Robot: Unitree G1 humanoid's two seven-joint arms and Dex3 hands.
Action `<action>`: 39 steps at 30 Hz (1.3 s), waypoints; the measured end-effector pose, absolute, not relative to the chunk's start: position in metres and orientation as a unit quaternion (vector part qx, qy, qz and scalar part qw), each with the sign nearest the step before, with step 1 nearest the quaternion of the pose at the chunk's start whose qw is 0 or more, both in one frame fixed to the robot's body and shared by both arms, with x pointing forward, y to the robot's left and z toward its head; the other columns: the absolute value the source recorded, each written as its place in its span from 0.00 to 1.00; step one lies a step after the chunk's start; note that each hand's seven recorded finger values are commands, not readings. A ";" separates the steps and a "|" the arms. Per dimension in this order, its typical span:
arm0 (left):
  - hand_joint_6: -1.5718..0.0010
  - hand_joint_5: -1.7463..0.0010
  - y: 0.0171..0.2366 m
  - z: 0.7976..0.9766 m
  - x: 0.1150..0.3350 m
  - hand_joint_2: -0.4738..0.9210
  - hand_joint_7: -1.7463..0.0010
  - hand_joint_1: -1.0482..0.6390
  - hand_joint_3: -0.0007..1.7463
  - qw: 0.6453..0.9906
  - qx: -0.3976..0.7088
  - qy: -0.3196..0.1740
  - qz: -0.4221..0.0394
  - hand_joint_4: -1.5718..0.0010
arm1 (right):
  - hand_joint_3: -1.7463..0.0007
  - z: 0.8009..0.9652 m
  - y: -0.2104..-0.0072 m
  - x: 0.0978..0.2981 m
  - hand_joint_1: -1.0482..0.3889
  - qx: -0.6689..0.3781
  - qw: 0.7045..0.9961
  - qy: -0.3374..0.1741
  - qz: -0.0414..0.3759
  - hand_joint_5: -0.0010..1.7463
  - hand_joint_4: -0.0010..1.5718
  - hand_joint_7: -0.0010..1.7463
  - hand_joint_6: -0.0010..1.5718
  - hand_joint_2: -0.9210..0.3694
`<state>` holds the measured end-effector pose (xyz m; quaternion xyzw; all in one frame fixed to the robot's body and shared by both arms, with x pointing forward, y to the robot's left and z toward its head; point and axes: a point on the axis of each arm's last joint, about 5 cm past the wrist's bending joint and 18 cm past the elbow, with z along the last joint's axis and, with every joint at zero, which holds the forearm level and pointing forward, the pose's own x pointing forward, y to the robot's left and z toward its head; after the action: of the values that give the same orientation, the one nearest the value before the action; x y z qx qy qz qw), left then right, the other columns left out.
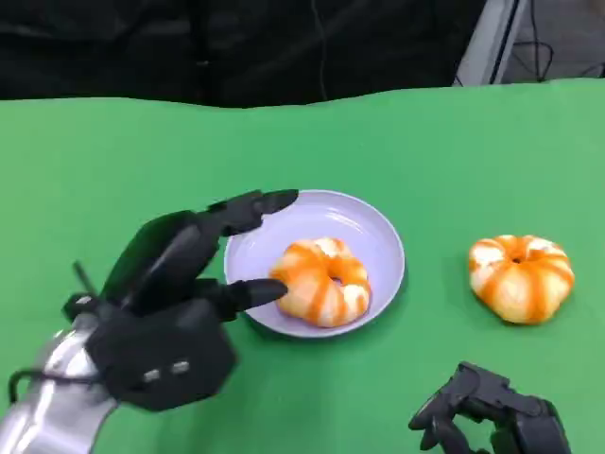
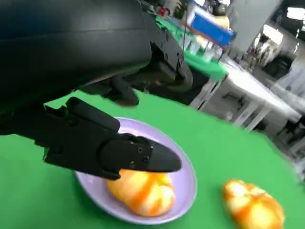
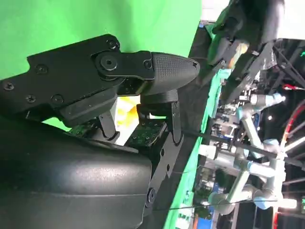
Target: Grasp the bread from the table and place it into the plate.
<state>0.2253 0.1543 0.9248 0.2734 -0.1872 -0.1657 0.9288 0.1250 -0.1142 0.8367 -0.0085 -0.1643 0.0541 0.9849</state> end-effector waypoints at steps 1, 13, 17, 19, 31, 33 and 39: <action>0.45 0.47 0.158 0.923 0.220 1.00 0.83 0.48 0.08 0.935 0.254 -0.191 -0.158 0.53 | 0.73 0.837 -0.114 0.125 0.25 -0.008 0.985 -0.164 0.053 0.90 0.51 0.71 0.55 0.00; 0.49 0.16 0.183 0.897 0.165 0.77 0.28 0.67 0.62 0.976 0.106 -0.172 -0.082 0.46 | 0.73 0.837 -0.114 0.125 0.25 -0.007 0.985 -0.165 0.053 0.90 0.51 0.71 0.55 0.00; 0.48 0.06 0.189 0.898 0.152 0.68 0.16 0.69 0.78 0.978 0.069 -0.177 -0.080 0.44 | 0.73 0.836 -0.115 0.124 0.25 -0.007 0.985 -0.163 0.051 0.90 0.51 0.71 0.55 0.00; 0.48 0.01 0.192 0.897 0.148 0.63 0.09 0.68 0.86 0.980 0.057 -0.171 -0.078 0.43 | 0.73 0.837 -0.115 0.124 0.25 -0.006 0.985 -0.163 0.053 0.90 0.51 0.71 0.55 0.00; 0.50 0.00 0.194 0.892 0.134 0.63 0.06 0.68 0.85 0.987 0.015 -0.134 -0.084 0.42 | 0.73 0.836 -0.118 0.123 0.25 -0.009 0.986 -0.160 0.054 0.91 0.50 0.72 0.55 0.00; 0.50 0.00 0.194 0.891 0.134 0.63 0.06 0.67 0.85 0.987 0.013 -0.134 -0.085 0.42 | 0.73 0.836 -0.118 0.123 0.25 -0.009 0.986 -0.160 0.054 0.91 0.50 0.72 0.54 0.00; 0.50 0.00 0.193 0.891 0.134 0.62 0.06 0.67 0.85 0.987 0.009 -0.135 -0.082 0.42 | 0.73 0.836 -0.119 0.123 0.25 -0.008 0.986 -0.160 0.057 0.91 0.50 0.73 0.54 0.00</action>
<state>0.1339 0.1929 0.8911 0.0091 -0.1351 -0.0819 0.9874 0.1232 -0.1188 0.8357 -0.0084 -0.1595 0.0566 0.9855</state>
